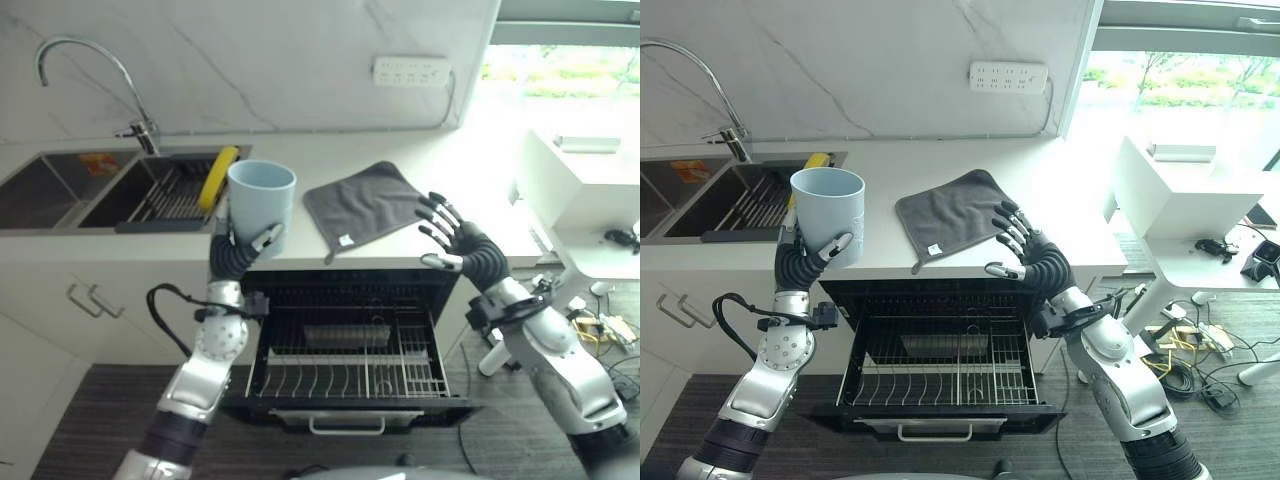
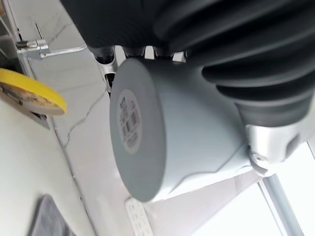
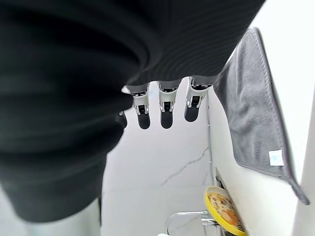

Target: Place the dishes in the dishwasher.

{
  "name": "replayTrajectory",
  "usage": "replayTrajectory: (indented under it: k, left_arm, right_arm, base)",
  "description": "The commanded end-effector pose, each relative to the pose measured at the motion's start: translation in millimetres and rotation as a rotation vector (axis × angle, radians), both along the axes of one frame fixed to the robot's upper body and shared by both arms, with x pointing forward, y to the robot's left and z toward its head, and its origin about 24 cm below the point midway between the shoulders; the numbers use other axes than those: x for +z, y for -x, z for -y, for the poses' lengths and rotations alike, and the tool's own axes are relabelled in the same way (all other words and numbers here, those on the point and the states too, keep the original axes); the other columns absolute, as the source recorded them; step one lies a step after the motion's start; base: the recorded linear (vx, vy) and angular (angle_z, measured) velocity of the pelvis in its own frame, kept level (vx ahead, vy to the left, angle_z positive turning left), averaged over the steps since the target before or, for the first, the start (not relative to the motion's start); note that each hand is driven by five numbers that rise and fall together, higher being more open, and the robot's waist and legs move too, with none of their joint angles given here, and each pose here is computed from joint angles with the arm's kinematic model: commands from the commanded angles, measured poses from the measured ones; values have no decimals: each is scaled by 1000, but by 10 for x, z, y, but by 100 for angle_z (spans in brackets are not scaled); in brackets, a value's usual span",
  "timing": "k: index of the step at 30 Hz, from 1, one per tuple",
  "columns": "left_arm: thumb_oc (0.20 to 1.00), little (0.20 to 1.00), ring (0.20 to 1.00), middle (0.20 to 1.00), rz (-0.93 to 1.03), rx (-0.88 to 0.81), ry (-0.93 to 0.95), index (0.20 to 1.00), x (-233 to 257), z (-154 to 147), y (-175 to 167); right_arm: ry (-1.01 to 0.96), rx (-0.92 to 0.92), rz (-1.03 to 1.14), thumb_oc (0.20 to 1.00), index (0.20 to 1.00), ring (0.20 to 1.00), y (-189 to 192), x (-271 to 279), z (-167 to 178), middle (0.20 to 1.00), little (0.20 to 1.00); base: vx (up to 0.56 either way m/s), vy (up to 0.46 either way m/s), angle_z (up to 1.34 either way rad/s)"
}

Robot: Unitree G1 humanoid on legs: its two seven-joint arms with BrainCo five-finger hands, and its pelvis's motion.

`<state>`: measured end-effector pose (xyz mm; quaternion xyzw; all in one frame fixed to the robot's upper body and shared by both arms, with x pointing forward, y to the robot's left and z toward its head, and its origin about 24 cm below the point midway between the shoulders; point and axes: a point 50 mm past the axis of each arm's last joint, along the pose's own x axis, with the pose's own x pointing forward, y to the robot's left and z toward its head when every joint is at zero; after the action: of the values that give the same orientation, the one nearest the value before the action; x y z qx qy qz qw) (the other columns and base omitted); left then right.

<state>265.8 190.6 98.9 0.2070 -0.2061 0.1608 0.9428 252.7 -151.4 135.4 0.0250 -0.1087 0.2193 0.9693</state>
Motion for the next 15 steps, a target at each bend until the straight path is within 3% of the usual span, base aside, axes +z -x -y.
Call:
replayTrajectory:
  k: [1, 6, 15]
  left_arm:
    - [200, 200, 200, 200, 223, 92, -97, 200, 326, 16, -94]
    - [200, 200, 200, 200, 340, 155, -153, 200, 372, 196, -120]
    - [200, 200, 200, 200, 468, 83, -247, 200, 441, 456, -130]
  right_arm:
    - [-95, -8, 87, 1000, 1000, 1000, -70, 241, -108, 1000, 1000]
    - [-154, 17, 76, 1000, 1000, 1000, -126, 301, -334, 1000, 1000]
    - [-182, 41, 54, 1000, 1000, 1000, -232, 421, -533, 1000, 1000]
  base:
    - [0, 0, 0]
    - [0, 0, 0]
    - [2, 1, -1]
